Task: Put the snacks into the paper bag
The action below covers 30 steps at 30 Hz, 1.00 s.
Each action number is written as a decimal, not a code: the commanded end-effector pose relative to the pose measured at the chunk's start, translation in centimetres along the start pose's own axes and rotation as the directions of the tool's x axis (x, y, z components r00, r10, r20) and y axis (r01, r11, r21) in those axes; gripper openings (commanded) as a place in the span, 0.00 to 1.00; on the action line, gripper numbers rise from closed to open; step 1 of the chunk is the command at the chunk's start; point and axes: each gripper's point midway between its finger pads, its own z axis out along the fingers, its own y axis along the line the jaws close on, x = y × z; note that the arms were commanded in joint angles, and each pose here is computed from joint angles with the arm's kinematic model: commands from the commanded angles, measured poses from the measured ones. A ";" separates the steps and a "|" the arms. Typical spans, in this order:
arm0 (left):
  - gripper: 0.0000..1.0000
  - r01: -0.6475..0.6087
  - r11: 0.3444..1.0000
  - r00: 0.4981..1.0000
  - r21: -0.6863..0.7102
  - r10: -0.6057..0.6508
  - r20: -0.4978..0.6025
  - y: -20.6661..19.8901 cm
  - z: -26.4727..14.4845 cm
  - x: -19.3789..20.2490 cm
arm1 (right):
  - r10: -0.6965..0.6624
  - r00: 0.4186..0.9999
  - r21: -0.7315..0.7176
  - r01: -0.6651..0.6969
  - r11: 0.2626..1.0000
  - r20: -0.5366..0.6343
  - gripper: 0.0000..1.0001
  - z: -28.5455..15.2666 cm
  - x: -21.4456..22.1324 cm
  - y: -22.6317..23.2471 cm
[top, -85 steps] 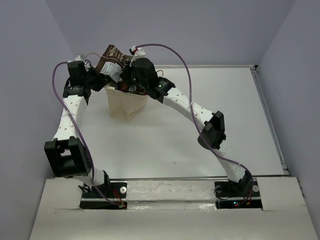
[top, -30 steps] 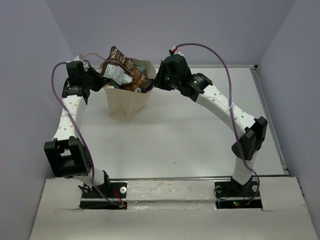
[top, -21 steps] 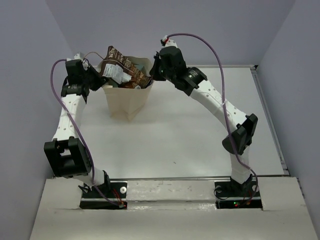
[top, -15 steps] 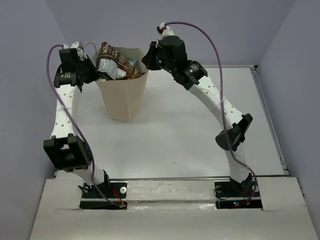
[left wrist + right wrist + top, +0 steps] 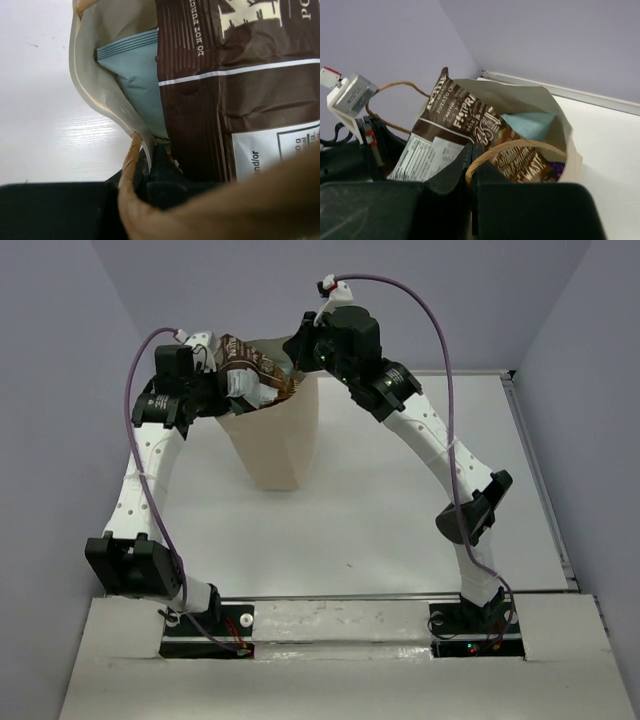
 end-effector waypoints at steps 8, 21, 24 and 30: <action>0.01 -0.123 0.992 0.987 -0.009 0.123 0.101 -1.2 0.9 -0.6 | 0.106 0.994 -0.058 -0.105 0.993 0.008 0.01 1.5 1.9 -0.9; 0.68 -0.119 0.991 0.959 -0.057 0.129 0.252 -1.4 -4.7 -5.3 | 0.046 0.999 -0.113 -0.044 0.993 0.013 0.01 1.0 0.6 -0.6; 0.99 -0.093 0.994 0.962 -0.062 0.106 0.253 -0.8 -5.5 -5.8 | 0.013 1.000 -0.107 -0.013 0.994 0.008 0.01 1.2 0.6 -0.7; 0.99 -0.072 0.988 0.942 -0.136 0.112 0.315 1.3 -6.9 -8.2 | -0.010 1.000 -0.154 0.005 0.988 -0.030 0.01 1.4 1.8 -0.2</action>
